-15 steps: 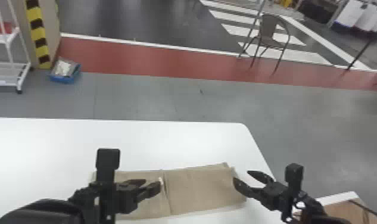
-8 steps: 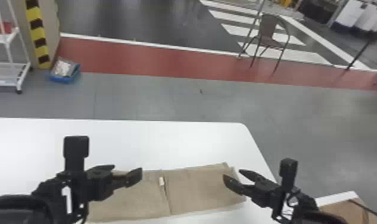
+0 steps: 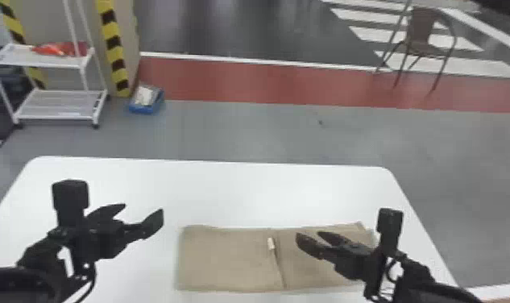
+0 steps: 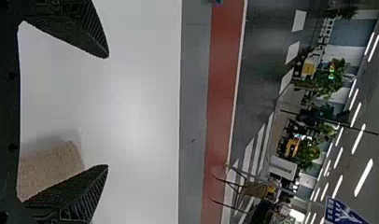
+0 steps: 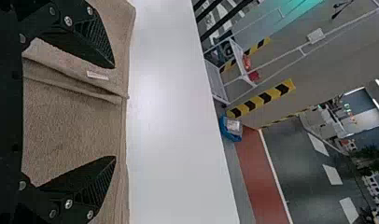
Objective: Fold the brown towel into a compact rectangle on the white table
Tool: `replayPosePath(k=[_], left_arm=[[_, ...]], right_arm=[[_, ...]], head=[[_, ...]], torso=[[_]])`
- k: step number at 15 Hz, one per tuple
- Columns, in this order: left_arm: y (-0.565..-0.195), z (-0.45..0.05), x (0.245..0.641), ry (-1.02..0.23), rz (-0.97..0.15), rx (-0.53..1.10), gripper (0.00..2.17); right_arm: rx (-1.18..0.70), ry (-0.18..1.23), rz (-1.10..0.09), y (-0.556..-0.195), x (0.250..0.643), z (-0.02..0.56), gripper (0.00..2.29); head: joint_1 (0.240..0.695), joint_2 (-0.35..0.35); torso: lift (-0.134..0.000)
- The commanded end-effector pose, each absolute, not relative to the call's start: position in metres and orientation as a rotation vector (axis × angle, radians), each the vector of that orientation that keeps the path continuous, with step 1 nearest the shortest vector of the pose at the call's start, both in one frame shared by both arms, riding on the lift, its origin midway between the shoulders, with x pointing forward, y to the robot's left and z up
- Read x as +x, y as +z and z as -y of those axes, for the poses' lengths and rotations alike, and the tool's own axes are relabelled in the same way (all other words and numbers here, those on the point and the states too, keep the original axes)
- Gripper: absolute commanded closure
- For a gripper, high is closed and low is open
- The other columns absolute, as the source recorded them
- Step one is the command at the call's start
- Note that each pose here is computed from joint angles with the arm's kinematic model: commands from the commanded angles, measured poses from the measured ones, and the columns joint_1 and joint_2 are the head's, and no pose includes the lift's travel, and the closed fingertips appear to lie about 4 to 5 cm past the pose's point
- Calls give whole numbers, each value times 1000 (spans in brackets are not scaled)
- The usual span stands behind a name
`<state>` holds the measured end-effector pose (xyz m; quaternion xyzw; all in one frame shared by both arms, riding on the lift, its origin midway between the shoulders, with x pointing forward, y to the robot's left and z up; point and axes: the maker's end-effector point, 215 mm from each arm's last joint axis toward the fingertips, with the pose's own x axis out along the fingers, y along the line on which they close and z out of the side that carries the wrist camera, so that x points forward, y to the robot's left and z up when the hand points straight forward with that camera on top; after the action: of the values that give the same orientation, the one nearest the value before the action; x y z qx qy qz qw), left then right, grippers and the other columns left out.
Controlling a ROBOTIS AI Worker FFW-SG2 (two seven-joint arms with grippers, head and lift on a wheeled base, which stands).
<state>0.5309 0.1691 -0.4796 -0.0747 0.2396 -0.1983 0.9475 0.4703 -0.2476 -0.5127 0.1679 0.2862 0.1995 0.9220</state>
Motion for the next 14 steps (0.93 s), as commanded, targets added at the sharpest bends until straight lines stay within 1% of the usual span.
replayPosePath(k=[1,2,4,5,6,9,10,12,14], left_arm=[[-476,-183,532,-392,-461,-155,43],[-475,-186,531,-393,-458,-160,46],[-472,-187,533,-395,-440,-164,46],[-473,-188,534,-393,-437,-163,46],[-472,-188,535,-392,-431,-162,46],[-469,-184,538,-400,-412,-160,46],[-470,-183,537,-402,-413,-164,46],[-469,-182,537,-406,-411,-165,46],[-469,-183,536,-408,-409,-166,46]], right_arm=[[322,448,-637,-526,474,210,221],[308,441,-662,-532,472,204,269],[329,416,-745,-549,460,200,289],[333,414,-761,-550,454,196,289],[314,391,-775,-555,450,202,289],[307,396,-779,-554,452,197,289],[303,402,-777,-553,454,194,350],[301,406,-783,-555,456,189,377],[306,407,-816,-560,455,184,377]], head=[[695,-91],[695,-69],[695,-39],[695,-24],[695,-20],[695,-18],[695,-18],[695,-15],[695,-11]], torso=[[0],[0],[0],[0],[0],[0],[0],[0],[0]])
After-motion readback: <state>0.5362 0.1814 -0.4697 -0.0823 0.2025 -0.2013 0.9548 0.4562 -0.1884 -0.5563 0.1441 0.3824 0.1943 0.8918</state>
